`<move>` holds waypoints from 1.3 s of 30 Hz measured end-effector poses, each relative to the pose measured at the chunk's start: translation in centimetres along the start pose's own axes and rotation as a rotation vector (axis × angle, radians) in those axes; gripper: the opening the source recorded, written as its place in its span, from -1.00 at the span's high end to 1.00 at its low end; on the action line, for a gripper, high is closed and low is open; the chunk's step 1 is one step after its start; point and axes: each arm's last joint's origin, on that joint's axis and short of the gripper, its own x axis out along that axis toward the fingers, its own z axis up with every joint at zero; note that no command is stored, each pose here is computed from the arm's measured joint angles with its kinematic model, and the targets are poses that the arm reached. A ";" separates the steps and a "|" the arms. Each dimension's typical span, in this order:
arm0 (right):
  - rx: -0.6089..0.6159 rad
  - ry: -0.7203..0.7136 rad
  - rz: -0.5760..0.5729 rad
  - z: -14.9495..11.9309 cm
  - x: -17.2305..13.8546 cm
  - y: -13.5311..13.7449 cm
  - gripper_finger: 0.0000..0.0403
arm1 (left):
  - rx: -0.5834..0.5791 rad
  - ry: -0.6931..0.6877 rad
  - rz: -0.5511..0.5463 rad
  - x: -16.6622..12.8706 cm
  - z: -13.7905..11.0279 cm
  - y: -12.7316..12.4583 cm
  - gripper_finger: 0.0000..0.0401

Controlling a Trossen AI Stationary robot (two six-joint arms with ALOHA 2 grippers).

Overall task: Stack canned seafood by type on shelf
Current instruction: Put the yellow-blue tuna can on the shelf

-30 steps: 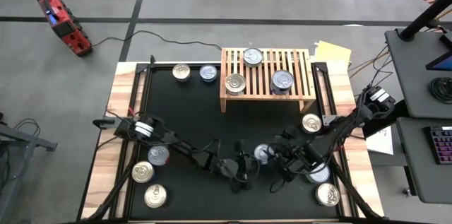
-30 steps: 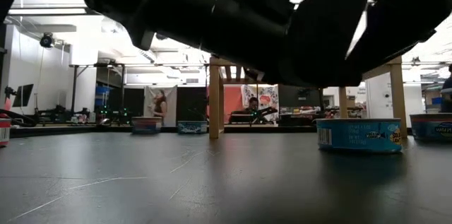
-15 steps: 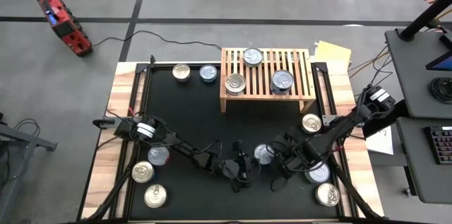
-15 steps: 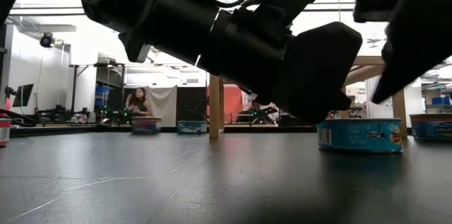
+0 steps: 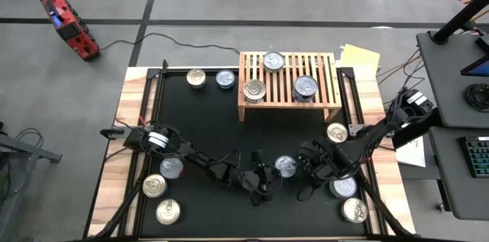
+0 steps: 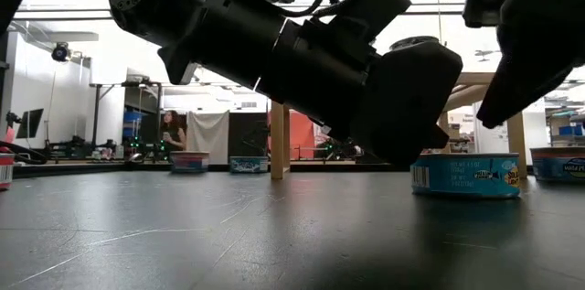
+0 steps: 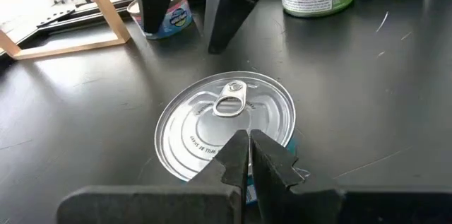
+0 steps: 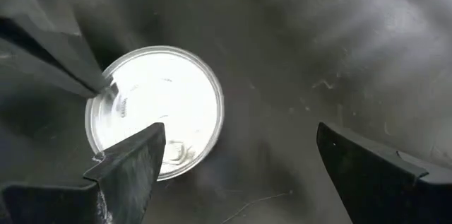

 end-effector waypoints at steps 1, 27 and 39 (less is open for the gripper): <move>0.021 -0.008 0.017 -0.1 0.0 -0.3 -0.78 | -0.001 0.000 -0.007 0.1 0.0 0.1 0.99; 0.198 0.027 0.237 -0.8 2.3 -2.3 -0.78 | -0.023 0.045 -0.006 0.1 -0.5 0.3 0.99; 0.231 0.030 0.291 -0.6 2.3 -1.8 -0.78 | -0.050 0.057 -0.005 0.0 -0.9 0.4 0.99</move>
